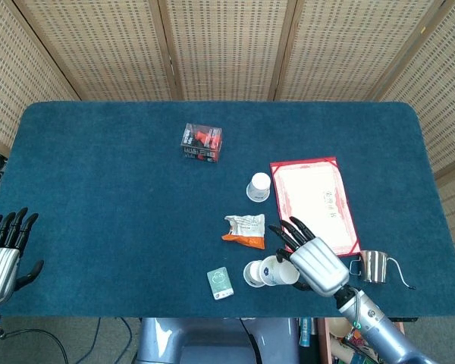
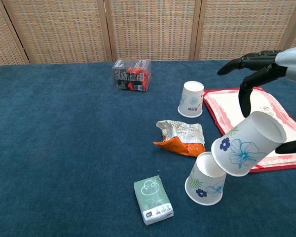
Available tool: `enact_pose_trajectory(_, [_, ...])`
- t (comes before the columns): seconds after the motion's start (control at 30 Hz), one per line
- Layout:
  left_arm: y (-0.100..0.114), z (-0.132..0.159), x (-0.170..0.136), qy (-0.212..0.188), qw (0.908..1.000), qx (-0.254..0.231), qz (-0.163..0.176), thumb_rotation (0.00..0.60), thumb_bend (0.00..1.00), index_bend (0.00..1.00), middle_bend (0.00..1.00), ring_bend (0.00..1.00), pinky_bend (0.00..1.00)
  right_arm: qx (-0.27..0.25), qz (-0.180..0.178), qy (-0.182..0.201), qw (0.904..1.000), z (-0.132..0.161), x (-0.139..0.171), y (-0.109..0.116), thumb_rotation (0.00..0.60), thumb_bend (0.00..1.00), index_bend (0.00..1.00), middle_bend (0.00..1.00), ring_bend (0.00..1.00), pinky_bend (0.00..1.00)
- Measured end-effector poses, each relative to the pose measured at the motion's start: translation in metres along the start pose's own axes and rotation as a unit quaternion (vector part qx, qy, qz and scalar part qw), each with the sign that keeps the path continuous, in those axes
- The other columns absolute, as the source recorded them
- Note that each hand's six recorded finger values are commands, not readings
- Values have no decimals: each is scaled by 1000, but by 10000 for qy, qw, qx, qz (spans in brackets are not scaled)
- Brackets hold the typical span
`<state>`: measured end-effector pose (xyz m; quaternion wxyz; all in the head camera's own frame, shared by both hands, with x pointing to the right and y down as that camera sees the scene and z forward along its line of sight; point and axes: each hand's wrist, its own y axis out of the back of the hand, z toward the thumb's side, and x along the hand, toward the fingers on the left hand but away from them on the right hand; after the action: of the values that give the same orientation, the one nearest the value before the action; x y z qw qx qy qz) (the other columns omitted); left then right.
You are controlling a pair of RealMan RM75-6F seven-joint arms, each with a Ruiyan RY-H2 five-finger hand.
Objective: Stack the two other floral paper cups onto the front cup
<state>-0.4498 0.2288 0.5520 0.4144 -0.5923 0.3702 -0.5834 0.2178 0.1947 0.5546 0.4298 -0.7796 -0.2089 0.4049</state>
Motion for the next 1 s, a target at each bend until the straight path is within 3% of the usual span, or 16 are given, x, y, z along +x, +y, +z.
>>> enact_pose_trajectory(0.7, [1, 0, 0, 21, 10000, -4, -18, 600, 308, 0, 0, 0, 0, 37, 106, 24, 9999, 9, -11, -12, 600, 71, 509, 129, 0, 0])
enact_pose_trajectory(0.87, [1, 0, 0, 16, 10000, -12, -13, 600, 308, 0, 0, 0, 0, 88, 164, 99, 9998, 15, -12, -16, 600, 71, 357, 14, 0, 0])
enact_pose_trajectory(1.0, [1, 0, 0, 22, 10000, -9, -17, 600, 307, 0, 0, 0, 0, 76, 155, 87, 9998, 15, -13, -16, 600, 71, 346, 4, 0, 0])
